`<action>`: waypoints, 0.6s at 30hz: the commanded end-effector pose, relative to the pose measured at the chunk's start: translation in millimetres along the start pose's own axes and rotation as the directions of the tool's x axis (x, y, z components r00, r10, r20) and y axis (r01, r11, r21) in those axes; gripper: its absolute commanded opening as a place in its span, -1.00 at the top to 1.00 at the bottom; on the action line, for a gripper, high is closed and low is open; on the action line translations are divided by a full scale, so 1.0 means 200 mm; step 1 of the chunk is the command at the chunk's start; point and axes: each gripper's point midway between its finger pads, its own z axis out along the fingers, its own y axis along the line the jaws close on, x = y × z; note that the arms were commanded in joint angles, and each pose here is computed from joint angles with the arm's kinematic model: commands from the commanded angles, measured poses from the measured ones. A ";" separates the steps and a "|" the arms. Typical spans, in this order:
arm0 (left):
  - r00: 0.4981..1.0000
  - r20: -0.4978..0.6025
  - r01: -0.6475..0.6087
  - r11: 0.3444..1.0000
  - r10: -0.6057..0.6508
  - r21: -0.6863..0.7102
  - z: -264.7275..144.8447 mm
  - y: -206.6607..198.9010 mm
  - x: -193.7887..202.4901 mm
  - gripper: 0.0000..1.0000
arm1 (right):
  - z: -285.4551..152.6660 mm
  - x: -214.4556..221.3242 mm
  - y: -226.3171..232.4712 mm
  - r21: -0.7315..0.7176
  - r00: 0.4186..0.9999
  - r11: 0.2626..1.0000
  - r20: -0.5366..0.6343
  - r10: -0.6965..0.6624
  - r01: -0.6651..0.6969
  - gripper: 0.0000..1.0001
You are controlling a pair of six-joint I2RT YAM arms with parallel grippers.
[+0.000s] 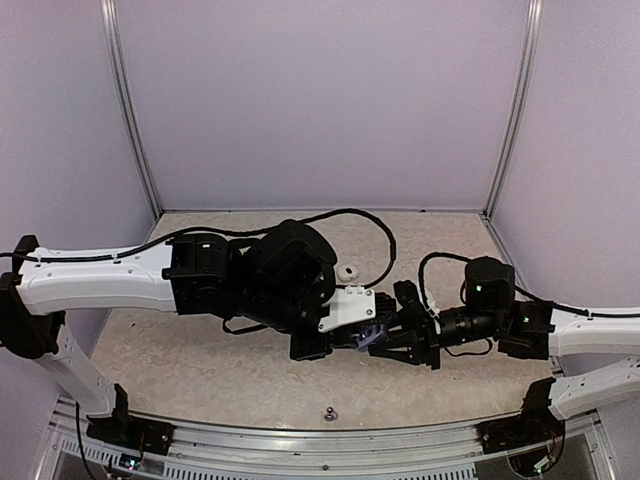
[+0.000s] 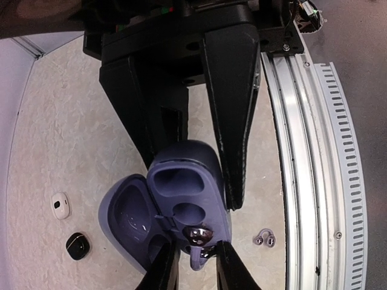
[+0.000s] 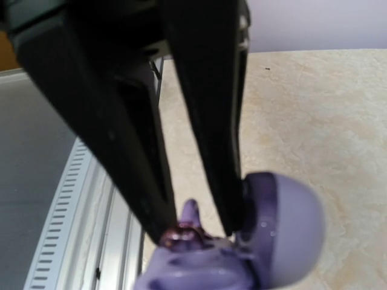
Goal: Insert the wireless bluetooth earbuds into the charging case
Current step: Insert the left earbud into the left side groove of the charging case, then adjust the left earbud in the left side groove of the charging case.
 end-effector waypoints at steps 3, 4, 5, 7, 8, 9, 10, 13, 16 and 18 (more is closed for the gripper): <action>0.999 0.042 0.013 0.999 -0.011 -0.032 -0.05 0.05 -0.03 0.45 | -0.02 -0.17 0.06 -0.032 0.992 0.996 0.106 -0.075 0.079 1.00; 0.998 0.060 0.011 1.000 -0.009 -0.025 -0.06 0.04 -0.04 0.42 | -0.02 -0.16 0.05 -0.028 0.992 0.997 0.106 -0.074 0.077 1.00; 0.997 0.078 0.005 1.000 -0.003 -0.030 -0.08 0.04 -0.06 0.38 | -0.02 -0.16 0.05 -0.024 0.992 0.997 0.108 -0.073 0.076 1.00; 0.995 0.101 -0.004 0.999 0.009 -0.054 -0.10 0.05 -0.07 0.26 | -0.02 -0.17 0.05 -0.016 0.991 0.997 0.109 -0.072 0.074 1.00; 0.993 0.113 -0.008 0.998 0.015 -0.060 -0.11 0.05 -0.08 0.23 | -0.02 -0.17 0.05 -0.014 0.991 0.997 0.110 -0.071 0.073 1.00; 0.991 0.130 -0.010 0.998 0.019 -0.068 -0.13 0.05 -0.09 0.21 | -0.02 -0.17 0.05 -0.014 0.991 0.997 0.112 -0.072 0.074 1.00; 0.989 0.145 -0.013 0.997 0.024 -0.073 -0.14 0.05 -0.10 0.20 | -0.02 -0.17 0.05 -0.013 0.991 0.997 0.113 -0.072 0.074 1.00; 0.982 0.184 -0.031 0.996 0.047 -0.088 -0.16 0.04 -0.13 0.15 | -0.03 -0.17 0.05 -0.015 0.991 0.997 0.113 -0.068 0.071 1.00; 0.973 0.221 -0.039 0.990 0.069 -0.137 -0.21 0.06 -0.16 0.10 | -0.03 -0.17 0.05 -0.013 0.991 0.998 0.113 -0.065 0.067 1.00; 0.968 0.245 -0.022 0.987 0.062 -0.161 -0.24 0.08 -0.18 0.08 | -0.03 -0.17 0.04 -0.006 0.992 0.998 0.113 -0.064 0.065 1.00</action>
